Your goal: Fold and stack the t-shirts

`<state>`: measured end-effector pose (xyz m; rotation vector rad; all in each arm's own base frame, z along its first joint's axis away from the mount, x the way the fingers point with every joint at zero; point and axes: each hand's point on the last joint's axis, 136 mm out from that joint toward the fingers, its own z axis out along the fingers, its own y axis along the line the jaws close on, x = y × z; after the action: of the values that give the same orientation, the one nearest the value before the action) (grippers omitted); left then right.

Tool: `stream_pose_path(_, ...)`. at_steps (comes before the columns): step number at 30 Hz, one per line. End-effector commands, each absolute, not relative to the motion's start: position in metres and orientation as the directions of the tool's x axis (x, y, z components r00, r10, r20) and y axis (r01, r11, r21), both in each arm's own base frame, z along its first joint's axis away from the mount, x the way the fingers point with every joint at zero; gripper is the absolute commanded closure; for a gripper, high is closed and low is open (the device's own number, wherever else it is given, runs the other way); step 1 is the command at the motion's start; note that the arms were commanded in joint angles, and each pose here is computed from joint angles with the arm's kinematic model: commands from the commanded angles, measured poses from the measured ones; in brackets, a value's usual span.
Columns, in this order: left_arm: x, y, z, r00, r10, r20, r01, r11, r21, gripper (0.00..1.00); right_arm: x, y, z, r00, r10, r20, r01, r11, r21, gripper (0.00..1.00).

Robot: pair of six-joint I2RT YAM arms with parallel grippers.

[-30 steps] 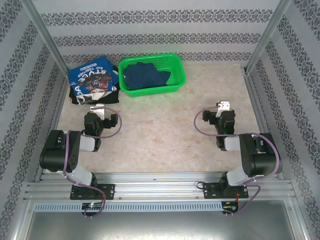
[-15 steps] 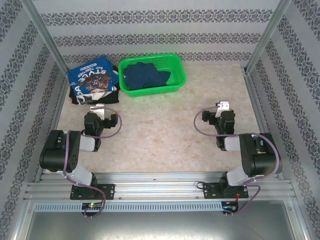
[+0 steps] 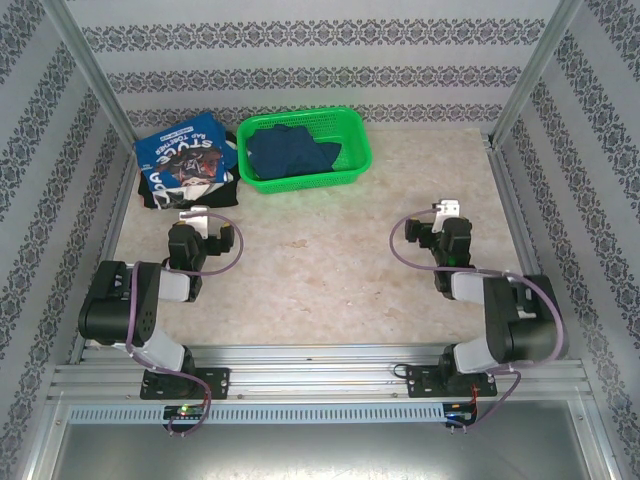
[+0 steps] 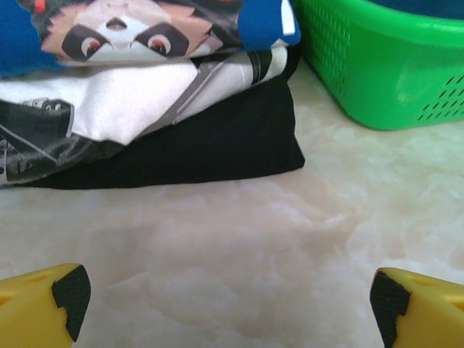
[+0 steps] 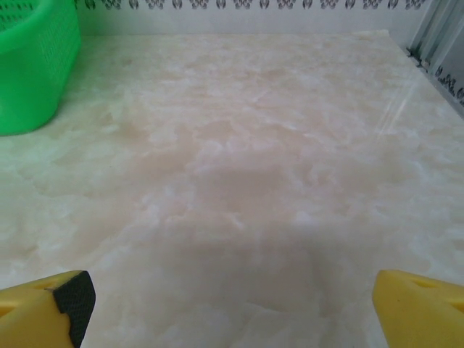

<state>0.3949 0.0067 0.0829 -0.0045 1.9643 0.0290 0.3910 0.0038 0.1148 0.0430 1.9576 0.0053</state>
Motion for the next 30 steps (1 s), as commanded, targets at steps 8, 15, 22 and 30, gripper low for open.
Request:
stream_pose_path(8, 0.42, 0.012, 0.232, -0.494, -0.362, -0.791, -0.278, 0.927, -0.251, 0.0, 0.367, 0.084, 0.267, -0.504, 0.157, -0.85, -0.134, 0.957, 0.256, 0.02)
stream_pose_path(15, 0.487, -0.025, 0.221, -0.578, -0.553, -0.599, -0.287, 0.826, -0.486, 0.06, 0.379, 0.137, 0.283, -0.557, 0.131, -0.82, -0.234, 0.923, 0.306, 0.02)
stream_pose_path(22, 0.535, -0.022, 0.166, -0.618, -0.572, -0.539, -0.35, 0.814, -0.463, 0.46, 0.375, 0.17, 0.287, -0.558, 0.096, -0.824, -0.311, 0.897, 0.315, 0.02)
stream_pose_path(30, 0.543, 0.024, 0.085, -0.651, -0.578, -0.491, -0.48, 0.815, -0.324, 0.53, 0.389, 0.184, 0.27, -0.603, 0.114, -0.789, -0.295, 0.888, 0.353, 0.02)
